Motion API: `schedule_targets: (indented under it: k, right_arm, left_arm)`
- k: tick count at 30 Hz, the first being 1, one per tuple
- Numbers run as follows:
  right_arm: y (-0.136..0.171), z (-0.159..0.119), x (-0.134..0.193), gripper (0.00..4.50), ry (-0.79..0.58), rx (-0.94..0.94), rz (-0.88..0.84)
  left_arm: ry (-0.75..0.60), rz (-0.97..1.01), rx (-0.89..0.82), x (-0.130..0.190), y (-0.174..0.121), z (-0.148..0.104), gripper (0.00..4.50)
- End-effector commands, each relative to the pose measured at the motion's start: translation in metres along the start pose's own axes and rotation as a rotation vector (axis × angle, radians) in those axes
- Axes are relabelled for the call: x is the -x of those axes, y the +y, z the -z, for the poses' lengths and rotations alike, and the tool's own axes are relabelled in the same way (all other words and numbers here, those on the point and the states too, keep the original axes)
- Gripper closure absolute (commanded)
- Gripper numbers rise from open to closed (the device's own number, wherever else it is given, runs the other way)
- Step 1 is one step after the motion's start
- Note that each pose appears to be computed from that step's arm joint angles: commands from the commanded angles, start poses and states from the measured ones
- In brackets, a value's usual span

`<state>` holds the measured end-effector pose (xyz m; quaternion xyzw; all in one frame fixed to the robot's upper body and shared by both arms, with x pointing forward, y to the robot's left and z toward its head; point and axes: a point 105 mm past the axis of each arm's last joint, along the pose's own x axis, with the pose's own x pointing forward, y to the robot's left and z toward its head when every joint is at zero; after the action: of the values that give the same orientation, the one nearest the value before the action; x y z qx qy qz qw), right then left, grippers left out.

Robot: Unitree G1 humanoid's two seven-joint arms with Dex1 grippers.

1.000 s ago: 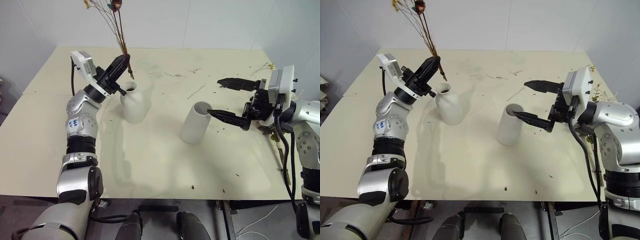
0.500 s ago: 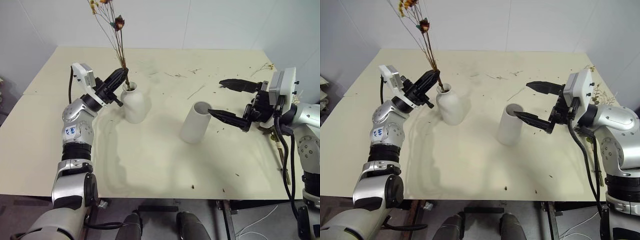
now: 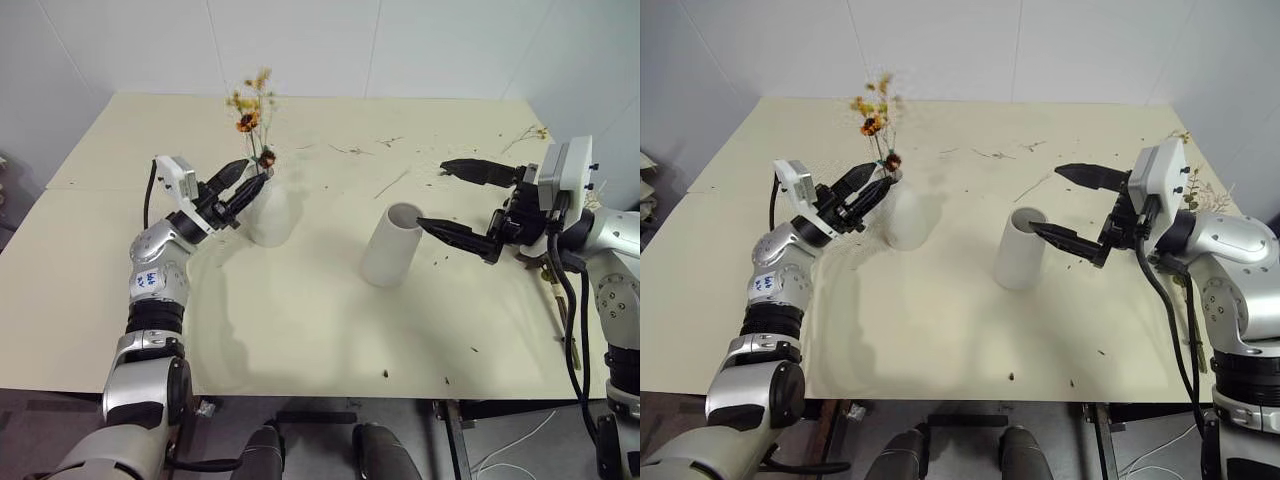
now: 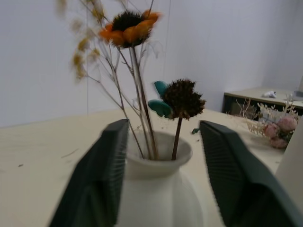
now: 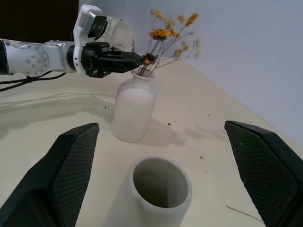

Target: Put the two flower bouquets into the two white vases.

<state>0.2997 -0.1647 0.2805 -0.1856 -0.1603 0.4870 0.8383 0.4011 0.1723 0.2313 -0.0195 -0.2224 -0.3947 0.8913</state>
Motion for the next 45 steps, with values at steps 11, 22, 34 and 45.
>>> schedule_targets:
  k: [11, 22, 34, 45]
  right_arm:
    - [-0.091, 0.011, 0.107, 0.0, 0.317, -0.163, 0.575]
    - [-0.108, 0.077, 0.204, 0.0, 0.843, -0.53, 0.847]
    - [-0.101, 0.101, 0.19, 0.0, 0.976, -0.809, 0.798]
    - [-0.076, 0.133, 0.17, 0.0, 1.074, -0.927, 0.694]
  left_arm:
    - [0.187, 0.223, -0.246, 0.053, -0.008, -0.072, 0.04]
    - [0.187, 0.396, -0.091, 0.056, -0.064, -0.082, 0.04]
    - [0.182, 0.343, -0.005, 0.069, -0.083, -0.079, 0.04]
    - [0.186, 0.327, -0.014, 0.073, -0.088, -0.088, 0.04]
